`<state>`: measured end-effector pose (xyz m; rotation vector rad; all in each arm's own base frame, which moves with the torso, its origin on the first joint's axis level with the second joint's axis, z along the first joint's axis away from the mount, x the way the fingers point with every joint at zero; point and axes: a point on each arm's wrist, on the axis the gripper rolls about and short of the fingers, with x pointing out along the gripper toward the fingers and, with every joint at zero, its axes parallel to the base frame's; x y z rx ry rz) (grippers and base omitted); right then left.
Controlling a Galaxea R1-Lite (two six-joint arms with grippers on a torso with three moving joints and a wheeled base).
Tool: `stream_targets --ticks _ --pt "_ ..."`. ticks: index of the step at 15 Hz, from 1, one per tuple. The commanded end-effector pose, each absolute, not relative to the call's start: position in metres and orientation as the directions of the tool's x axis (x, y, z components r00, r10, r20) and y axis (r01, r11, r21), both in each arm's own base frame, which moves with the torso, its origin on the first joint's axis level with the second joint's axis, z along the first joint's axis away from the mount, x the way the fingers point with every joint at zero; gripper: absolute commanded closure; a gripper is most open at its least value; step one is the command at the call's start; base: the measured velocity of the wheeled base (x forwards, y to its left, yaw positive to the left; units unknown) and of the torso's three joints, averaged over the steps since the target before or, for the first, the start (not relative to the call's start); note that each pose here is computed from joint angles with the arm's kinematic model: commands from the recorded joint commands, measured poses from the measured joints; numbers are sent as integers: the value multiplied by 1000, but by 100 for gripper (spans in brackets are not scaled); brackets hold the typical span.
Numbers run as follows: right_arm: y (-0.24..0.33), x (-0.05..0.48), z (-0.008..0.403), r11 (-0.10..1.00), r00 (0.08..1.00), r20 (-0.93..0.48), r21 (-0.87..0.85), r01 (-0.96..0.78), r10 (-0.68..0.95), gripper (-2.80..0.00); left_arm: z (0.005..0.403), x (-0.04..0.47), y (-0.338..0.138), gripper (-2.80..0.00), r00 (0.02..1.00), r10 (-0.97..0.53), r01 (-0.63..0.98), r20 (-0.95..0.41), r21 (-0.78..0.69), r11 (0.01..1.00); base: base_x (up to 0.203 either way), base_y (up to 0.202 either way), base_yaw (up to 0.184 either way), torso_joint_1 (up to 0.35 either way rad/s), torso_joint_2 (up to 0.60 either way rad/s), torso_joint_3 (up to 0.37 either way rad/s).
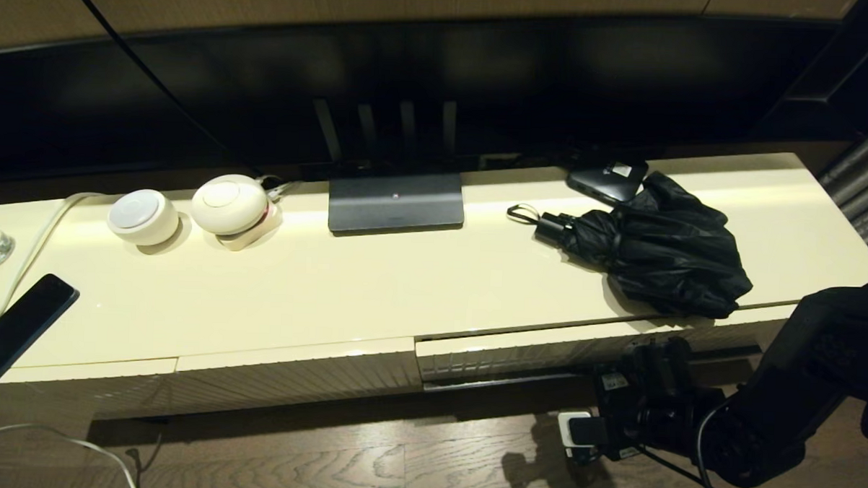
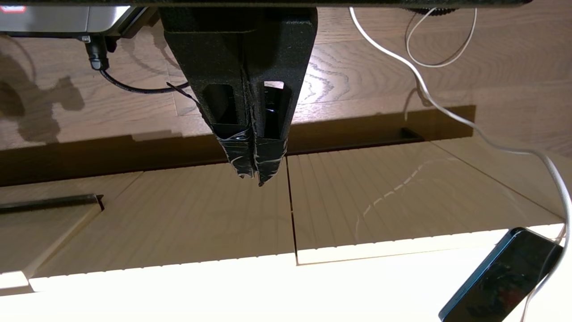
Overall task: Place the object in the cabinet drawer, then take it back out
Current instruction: Open the drawer
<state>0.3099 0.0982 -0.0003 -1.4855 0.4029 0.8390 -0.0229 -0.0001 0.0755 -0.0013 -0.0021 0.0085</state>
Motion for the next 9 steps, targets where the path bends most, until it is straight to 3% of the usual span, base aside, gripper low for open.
stream_targets --ticks 1,8,9 --pt "97 305 -4 -133 648 -724 -685 -717 238 -280 75 -23 0 0 1000 9 -9 -2 -2 1000 0 0 0 0 0 0" --pt "98 299 -3 -140 640 -730 -678 -721 239 -280 75 -23 0 0 1000 9 -9 -2 -2 1000 0 0 0 0 0 0" --pt "98 299 -3 -141 641 -729 -680 -720 239 0 75 -23 0 0 1000 9 -9 -2 -2 1000 0 0 0 0 0 0"
